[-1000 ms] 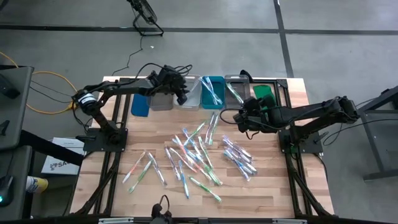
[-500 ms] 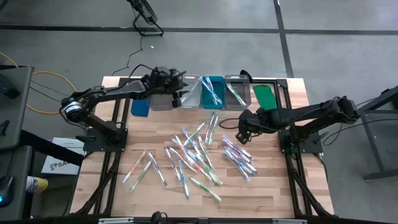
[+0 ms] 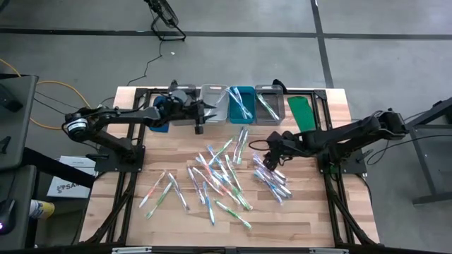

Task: Pick & Place Toothbrushes
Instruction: Put the violet toothbrush into the gray bin

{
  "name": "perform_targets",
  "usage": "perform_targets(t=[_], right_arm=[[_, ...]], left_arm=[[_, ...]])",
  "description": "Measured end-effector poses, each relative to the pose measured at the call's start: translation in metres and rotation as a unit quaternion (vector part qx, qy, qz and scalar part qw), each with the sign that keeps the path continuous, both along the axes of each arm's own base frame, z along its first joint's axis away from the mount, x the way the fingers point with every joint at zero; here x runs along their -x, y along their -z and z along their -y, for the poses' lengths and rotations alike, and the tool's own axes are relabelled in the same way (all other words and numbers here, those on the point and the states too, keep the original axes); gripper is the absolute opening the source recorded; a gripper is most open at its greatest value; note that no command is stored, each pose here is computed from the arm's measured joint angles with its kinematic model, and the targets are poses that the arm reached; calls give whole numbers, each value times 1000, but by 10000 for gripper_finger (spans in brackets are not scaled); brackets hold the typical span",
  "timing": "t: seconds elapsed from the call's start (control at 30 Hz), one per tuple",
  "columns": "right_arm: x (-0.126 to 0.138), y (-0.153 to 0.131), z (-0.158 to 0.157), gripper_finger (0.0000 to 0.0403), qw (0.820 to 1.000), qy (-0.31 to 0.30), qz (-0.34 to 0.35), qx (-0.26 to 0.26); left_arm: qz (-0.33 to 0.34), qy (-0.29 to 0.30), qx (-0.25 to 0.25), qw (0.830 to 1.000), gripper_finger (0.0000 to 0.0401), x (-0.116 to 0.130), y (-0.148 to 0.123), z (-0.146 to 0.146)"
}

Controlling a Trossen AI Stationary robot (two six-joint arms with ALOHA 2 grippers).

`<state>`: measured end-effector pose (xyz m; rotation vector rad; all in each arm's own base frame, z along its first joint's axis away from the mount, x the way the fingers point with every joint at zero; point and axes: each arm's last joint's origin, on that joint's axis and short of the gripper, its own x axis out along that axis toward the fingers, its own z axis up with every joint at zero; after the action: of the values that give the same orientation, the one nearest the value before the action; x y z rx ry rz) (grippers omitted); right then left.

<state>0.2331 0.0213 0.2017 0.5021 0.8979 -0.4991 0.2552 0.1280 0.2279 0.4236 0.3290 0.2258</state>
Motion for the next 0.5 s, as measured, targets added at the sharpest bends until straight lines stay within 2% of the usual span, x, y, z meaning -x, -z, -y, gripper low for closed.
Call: perform_targets(t=[0.13,0.37,0.5], right_arm=[[-6,12,-1,215,1000,-15,-1,14],[-22,49,-3,215,996,-65,-46,47],[-29,62,-3,215,995,-64,-53,60]], left_arm=[[0,16,3,1000,138,0,1,1],[-3,25,-6,1000,138,0,1,1],[-11,26,-5,1000,138,0,2,2]])
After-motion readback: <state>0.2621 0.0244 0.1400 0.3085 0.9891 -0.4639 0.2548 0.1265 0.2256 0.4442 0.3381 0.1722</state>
